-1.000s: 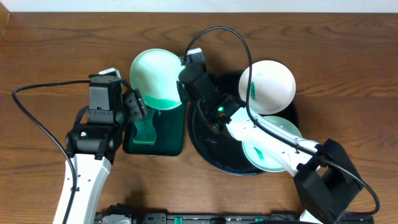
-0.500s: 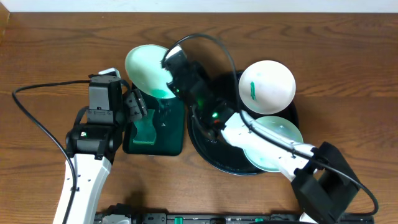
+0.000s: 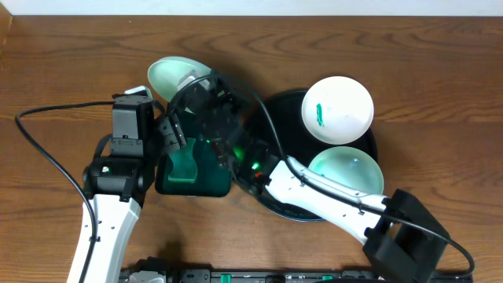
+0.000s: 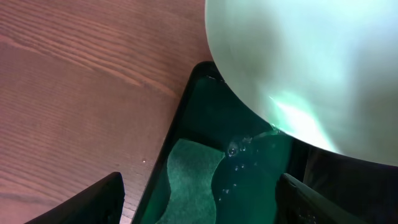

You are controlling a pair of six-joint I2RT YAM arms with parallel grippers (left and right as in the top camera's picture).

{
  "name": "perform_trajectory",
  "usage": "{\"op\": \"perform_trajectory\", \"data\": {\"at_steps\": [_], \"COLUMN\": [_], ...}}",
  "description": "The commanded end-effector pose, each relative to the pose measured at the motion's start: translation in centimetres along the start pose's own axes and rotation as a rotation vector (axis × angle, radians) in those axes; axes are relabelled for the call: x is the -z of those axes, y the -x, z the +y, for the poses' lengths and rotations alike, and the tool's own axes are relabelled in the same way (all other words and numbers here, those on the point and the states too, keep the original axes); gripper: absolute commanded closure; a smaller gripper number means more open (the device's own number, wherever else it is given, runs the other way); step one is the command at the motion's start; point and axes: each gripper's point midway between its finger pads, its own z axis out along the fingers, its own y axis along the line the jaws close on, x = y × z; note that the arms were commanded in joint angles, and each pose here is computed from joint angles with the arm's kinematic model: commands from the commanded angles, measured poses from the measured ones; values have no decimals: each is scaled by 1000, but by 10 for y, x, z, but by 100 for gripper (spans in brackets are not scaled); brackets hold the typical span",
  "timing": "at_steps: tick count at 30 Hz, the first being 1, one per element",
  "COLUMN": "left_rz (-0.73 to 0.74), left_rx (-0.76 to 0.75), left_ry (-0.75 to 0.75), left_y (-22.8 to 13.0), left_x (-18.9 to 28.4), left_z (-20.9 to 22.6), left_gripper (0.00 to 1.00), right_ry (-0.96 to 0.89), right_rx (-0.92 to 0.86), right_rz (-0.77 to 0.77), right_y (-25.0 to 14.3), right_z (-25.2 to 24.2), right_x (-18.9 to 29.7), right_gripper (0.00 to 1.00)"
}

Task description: Clean dirty plates on tray and stack at the side

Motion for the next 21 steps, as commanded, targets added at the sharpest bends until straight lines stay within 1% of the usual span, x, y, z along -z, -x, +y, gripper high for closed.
{"op": "perform_trajectory", "data": {"at_steps": [1,5,21], "left_rz": [-26,-26,-26], "left_rx": [2,2,2], "left_ry": [16,16,16], "left_y": [10,10,10], "left_x": [4,4,4], "left_z": [2,2,2], "left_gripper": [22,22,22], "right_ry": [-59,-88,-88], "right_rx": [33,18,14], "right_rz": [-7,-6,-10], "right_y": [12,13,14], "right_z": [-9,-14,-14], "right_x": [7,7,7], "right_gripper": [99,99,99]}}
